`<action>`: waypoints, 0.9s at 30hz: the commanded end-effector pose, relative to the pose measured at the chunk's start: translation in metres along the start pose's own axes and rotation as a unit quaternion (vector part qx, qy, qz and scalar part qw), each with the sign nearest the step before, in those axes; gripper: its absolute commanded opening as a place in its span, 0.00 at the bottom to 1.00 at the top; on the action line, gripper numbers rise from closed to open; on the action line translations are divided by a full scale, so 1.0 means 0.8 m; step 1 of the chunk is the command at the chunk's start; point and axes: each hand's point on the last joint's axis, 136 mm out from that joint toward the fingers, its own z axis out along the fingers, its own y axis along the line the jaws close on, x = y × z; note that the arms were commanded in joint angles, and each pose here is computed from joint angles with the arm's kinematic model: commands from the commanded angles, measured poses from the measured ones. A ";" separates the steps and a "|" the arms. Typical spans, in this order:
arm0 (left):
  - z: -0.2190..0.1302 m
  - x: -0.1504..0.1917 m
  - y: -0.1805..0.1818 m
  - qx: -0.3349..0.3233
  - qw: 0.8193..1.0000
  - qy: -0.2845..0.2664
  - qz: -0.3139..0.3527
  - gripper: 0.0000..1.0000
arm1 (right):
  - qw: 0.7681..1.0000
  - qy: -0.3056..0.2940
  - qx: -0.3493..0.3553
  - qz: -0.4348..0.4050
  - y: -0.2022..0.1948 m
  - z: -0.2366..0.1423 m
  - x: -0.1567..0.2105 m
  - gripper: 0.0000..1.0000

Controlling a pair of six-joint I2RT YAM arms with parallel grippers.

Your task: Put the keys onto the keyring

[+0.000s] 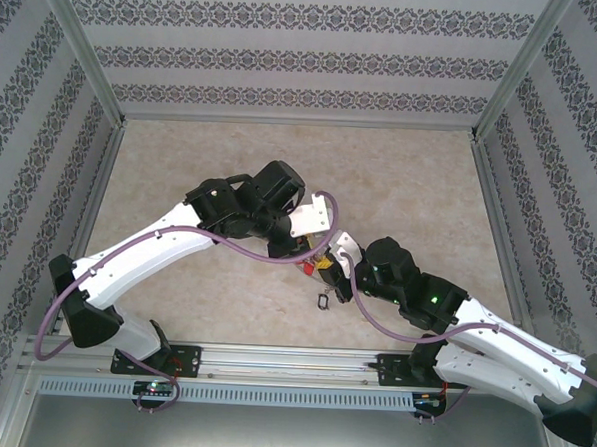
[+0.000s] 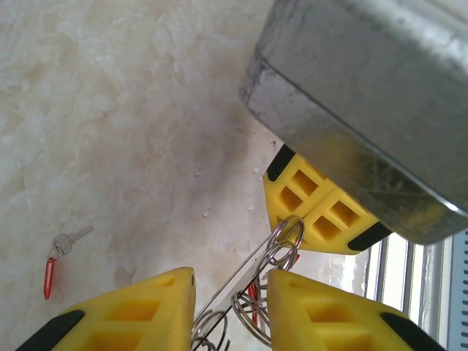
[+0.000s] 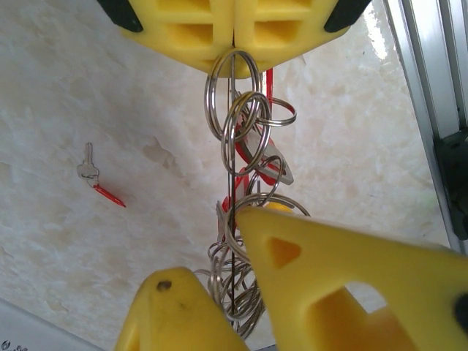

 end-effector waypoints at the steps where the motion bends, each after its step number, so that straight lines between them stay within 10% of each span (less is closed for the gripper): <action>1: -0.005 0.003 -0.001 0.011 1.000 0.008 0.001 0.28 | 0.998 -0.057 0.002 -0.009 -0.001 -0.014 -0.036 0.00; 8: -0.021 0.005 -0.008 0.013 1.000 -0.004 -0.009 0.12 | 0.999 -0.053 0.010 -0.008 -0.005 -0.011 -0.033 0.00; 27: -0.036 0.016 -0.021 0.021 0.999 -0.009 -0.035 0.12 | 0.998 -0.056 0.026 -0.007 -0.011 -0.015 -0.036 0.00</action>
